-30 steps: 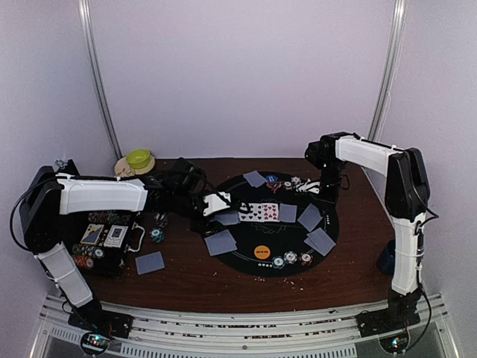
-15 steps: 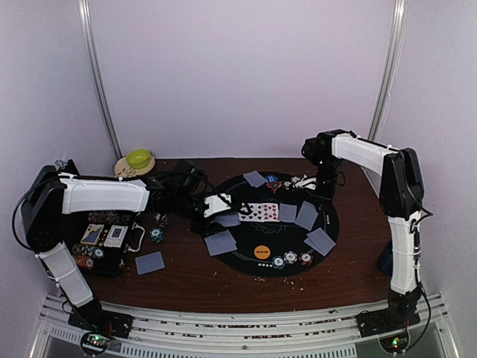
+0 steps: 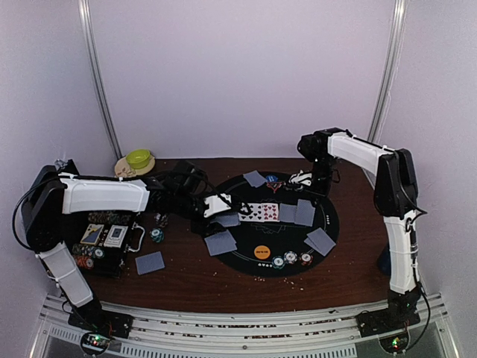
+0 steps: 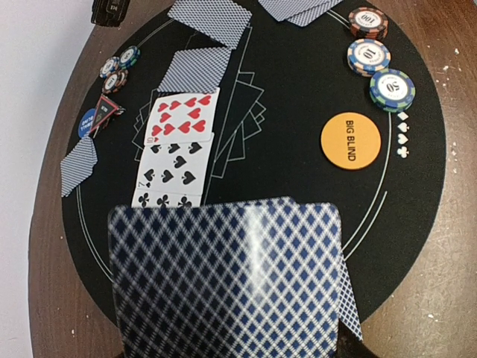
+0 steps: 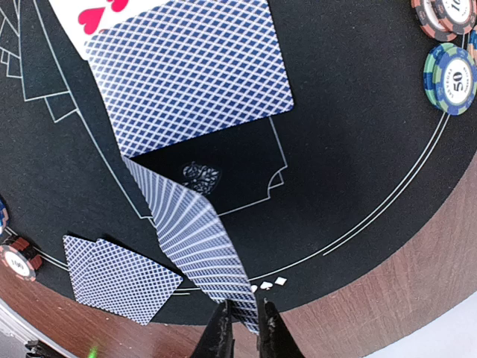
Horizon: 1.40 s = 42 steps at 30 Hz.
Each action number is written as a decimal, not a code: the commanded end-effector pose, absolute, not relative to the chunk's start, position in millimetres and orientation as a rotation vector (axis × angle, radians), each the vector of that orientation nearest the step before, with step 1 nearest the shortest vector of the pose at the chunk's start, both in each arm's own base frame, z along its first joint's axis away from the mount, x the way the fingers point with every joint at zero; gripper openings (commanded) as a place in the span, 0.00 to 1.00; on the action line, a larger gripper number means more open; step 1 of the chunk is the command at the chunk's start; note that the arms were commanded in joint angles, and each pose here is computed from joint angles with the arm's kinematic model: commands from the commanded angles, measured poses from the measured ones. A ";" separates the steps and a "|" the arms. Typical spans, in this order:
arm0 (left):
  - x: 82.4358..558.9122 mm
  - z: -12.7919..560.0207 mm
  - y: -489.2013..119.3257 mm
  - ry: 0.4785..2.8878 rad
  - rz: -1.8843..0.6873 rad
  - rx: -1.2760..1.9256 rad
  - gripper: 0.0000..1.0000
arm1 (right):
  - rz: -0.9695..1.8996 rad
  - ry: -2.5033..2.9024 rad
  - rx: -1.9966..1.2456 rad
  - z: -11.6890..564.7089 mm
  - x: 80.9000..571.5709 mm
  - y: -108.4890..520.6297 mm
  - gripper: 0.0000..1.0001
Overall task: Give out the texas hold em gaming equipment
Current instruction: Place the poker card in the community card area.
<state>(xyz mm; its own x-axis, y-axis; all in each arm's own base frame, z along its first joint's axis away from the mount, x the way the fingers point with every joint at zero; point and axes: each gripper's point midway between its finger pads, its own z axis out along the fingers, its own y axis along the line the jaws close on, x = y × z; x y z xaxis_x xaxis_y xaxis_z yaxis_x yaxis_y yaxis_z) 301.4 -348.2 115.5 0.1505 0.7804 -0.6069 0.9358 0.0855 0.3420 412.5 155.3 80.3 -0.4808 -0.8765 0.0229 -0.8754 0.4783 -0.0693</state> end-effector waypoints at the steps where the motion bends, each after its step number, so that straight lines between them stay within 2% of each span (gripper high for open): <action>1: 304.3 120.8 -353.4 1.623 -0.286 1.714 0.56 | -0.197 2.683 -1.566 75.4 424.4 154.0 0.15; 20: 304.8 121.2 -353.4 1.623 -0.283 1.713 0.56 | -0.244 2.644 -1.508 64.9 445.5 158.2 0.16; 30: 305.0 121.5 -353.1 1.624 -0.280 1.712 0.56 | -0.259 2.623 -1.492 65.1 452.2 159.6 0.31; 37: 305.9 121.5 -352.7 1.624 -0.274 1.709 0.56 | -0.325 2.580 -1.403 82.5 465.2 157.0 0.59; 39: 306.5 121.5 -352.3 1.627 -0.269 1.706 0.56 | -0.355 2.548 -1.345 94.9 470.5 155.3 0.71; 41: 307.8 121.6 -351.7 1.629 -0.260 1.703 0.56 | -0.396 2.510 -1.247 111.2 477.5 151.8 0.93; 42: 308.7 122.1 -351.2 1.630 -0.254 1.699 0.56 | -0.418 2.477 -1.187 122.1 483.1 149.4 0.99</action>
<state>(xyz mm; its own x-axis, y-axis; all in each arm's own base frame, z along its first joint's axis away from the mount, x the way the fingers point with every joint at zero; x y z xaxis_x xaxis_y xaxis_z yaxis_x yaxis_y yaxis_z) 301.9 -347.9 115.5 0.1500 0.7815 -0.6056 0.9350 0.0870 0.3439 461.8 154.4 67.8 -0.5460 -0.8364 -0.0472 -0.8023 0.5383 -0.2578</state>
